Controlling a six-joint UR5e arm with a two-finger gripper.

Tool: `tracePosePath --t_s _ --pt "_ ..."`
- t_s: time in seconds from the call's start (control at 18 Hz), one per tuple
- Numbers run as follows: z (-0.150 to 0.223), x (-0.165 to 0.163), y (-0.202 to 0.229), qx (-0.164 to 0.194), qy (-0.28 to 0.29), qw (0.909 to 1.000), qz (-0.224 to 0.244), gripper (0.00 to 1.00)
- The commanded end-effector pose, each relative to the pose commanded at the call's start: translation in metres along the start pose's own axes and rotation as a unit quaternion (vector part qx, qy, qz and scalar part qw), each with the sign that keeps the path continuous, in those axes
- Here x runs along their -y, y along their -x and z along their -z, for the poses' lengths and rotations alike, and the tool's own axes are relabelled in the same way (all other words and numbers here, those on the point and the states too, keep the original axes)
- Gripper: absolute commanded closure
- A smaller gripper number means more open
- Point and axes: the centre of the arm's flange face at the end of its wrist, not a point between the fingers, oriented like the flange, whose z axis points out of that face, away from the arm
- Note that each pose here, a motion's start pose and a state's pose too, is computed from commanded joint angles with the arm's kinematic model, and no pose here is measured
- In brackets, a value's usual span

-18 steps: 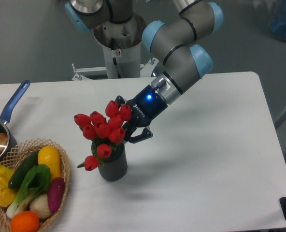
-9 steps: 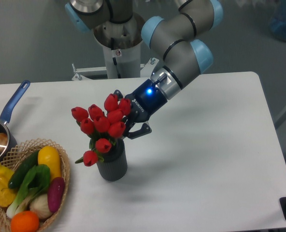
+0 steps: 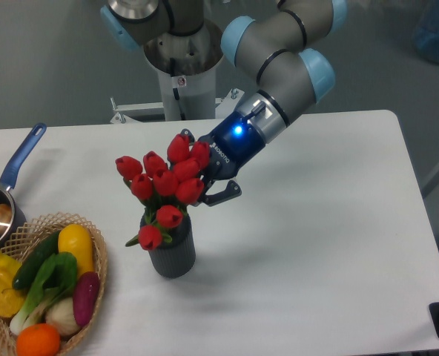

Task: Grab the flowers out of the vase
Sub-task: 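Lift the gripped tulips upward out of the vase, then pull the tulip bunch fully clear of the vase opening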

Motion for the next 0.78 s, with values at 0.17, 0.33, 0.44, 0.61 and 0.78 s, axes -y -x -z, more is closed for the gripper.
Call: tracePosePath --t_s 0.17,0.33,0.44,0.61,0.78 --pt "0.007 0.014 0.005 0.006 -0.007 0.9998 0.02 0.53" --pt "0.022 0.024 0.008 0.015 -0.02 0.9994 0.025 0.53" --pt "0.028 0.027 0.009 0.015 -0.04 0.9986 0.031 0.53" --pt "0.039 0.029 0.012 0.022 -0.05 0.9979 0.035 0.53" --pt "0.047 0.03 0.013 0.029 -0.054 0.9975 0.036 0.53"
